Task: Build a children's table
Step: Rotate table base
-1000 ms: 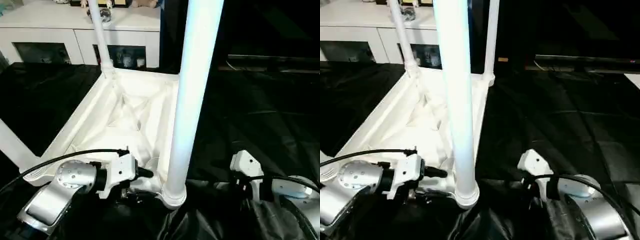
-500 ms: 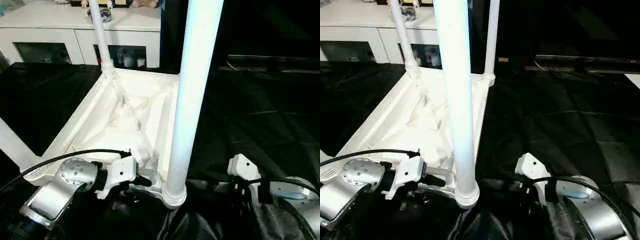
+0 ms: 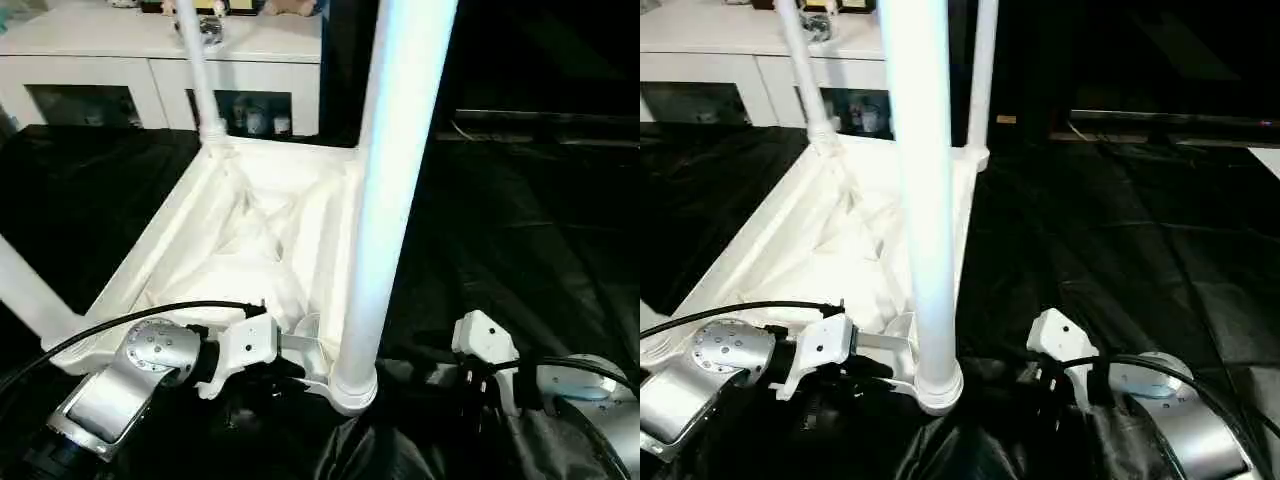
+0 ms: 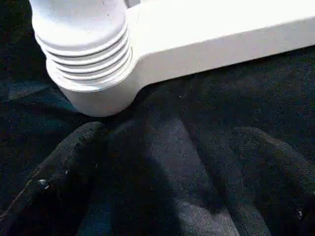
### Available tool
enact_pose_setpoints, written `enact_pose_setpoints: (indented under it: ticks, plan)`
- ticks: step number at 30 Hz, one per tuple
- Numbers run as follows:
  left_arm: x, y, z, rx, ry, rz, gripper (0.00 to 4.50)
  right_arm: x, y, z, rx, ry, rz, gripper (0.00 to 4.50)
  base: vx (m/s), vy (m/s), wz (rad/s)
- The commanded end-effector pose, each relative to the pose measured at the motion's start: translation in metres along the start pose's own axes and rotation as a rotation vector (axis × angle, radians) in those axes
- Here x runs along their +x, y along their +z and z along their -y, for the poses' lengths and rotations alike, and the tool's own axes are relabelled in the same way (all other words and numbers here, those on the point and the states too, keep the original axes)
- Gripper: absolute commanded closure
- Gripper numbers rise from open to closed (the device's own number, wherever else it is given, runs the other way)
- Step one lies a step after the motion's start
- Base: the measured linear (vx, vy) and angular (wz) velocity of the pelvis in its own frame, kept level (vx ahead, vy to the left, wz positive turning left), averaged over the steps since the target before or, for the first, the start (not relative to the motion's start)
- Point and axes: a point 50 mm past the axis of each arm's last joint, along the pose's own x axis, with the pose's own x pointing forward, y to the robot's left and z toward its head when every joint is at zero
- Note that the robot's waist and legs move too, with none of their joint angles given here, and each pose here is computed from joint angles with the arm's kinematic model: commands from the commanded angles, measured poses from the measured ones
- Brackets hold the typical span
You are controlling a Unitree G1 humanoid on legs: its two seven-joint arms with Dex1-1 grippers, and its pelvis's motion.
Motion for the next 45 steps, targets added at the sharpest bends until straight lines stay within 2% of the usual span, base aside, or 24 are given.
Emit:
enact_pose_setpoints:
  ticks: [1,7,12,18,23,28,29,31,43,44,45]
  plan:
    - [-0.001,-0.001,0.000,-0.029,0.067,-0.002,4.23,0.000,0.006,0.003,-0.045,-0.016,0.013,0.00,0.000,0.000,0.00]
    - [0.005,0.001,0.000,-0.062,0.161,0.010,4.47,0.000,0.007,0.008,-0.049,-0.046,0.022,0.00,0.000,0.000,0.00]
    - [0.014,0.003,0.001,-0.074,0.215,0.020,4.47,0.001,0.008,0.015,-0.038,-0.099,0.038,0.00,0.000,0.000,0.00]
    - [0.023,0.007,-0.004,-0.076,0.274,0.031,4.47,0.003,0.013,0.021,-0.011,-0.134,0.085,0.00,0.000,0.000,0.00]
    - [0.029,0.006,-0.007,-0.099,0.256,0.006,4.47,0.011,0.022,0.028,0.007,-0.162,0.149,0.00,0.000,0.000,0.00]
    - [0.034,0.006,-0.012,-0.104,0.261,-0.003,4.47,0.019,0.027,0.030,0.001,-0.143,0.164,0.00,0.000,0.000,0.00]
    - [0.041,0.009,-0.019,-0.106,0.267,-0.008,4.47,0.028,0.031,0.028,-0.016,-0.095,0.162,0.00,0.000,0.000,0.00]
    - [0.044,0.011,-0.024,-0.106,0.270,-0.011,4.47,0.034,0.033,0.030,-0.026,-0.086,0.162,0.00,0.000,0.000,0.00]
    - [0.049,0.015,-0.028,-0.094,0.266,-0.011,4.47,0.044,0.036,0.034,-0.032,-0.069,0.167,0.00,0.000,0.000,0.00]
    - [0.049,0.015,-0.028,-0.092,0.265,-0.009,4.50,0.045,0.036,0.036,-0.021,-0.074,0.166,0.28,0.000,0.000,0.00]
    - [0.050,0.015,-0.028,-0.090,0.265,-0.008,4.50,0.045,0.036,0.037,-0.018,-0.079,0.165,0.28,0.000,0.000,0.00]
